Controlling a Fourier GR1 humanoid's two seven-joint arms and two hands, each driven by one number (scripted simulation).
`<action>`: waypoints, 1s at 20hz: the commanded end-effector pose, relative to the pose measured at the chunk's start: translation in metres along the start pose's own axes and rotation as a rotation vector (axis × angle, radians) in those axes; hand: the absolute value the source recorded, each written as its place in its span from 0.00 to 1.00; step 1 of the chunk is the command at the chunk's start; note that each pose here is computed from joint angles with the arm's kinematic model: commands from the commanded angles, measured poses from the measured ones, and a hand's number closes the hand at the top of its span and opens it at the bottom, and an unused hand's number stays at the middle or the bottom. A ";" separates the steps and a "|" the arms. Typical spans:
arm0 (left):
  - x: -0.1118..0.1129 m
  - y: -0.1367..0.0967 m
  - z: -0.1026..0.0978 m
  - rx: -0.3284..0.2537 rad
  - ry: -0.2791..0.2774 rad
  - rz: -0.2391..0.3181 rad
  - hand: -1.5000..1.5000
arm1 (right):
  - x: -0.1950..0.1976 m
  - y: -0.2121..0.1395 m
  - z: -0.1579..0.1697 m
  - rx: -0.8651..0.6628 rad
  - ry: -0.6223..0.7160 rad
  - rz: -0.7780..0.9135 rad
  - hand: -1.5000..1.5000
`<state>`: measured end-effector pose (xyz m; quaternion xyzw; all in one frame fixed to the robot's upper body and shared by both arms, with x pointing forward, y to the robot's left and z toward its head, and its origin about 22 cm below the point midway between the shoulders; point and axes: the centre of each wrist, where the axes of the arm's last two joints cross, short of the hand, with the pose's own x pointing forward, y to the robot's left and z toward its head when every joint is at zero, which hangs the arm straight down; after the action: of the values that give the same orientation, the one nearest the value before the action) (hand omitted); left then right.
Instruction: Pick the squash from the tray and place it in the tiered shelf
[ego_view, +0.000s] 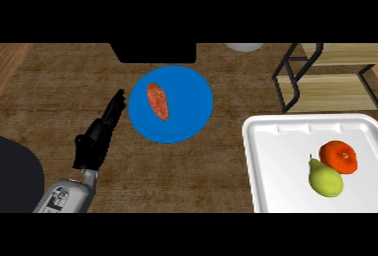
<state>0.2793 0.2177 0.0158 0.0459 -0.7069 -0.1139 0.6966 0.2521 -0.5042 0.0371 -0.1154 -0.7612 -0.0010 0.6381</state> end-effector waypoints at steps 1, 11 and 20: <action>-0.012 0.016 0.006 -0.023 -0.007 -0.009 0.50 | 0.020 -0.012 -0.012 0.202 0.053 0.097 0.00; -0.003 0.011 0.005 -0.008 0.002 -0.007 0.50 | 0.097 -0.012 -0.043 0.432 0.117 0.440 0.00; -0.002 0.010 0.004 0.008 0.013 0.005 0.50 | 0.147 0.019 -0.041 0.633 0.215 0.840 0.00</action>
<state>0.2776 0.2258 0.0136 0.0543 -0.7055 -0.1124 0.6977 0.2749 -0.4775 0.1695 -0.1766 -0.5848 0.4211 0.6704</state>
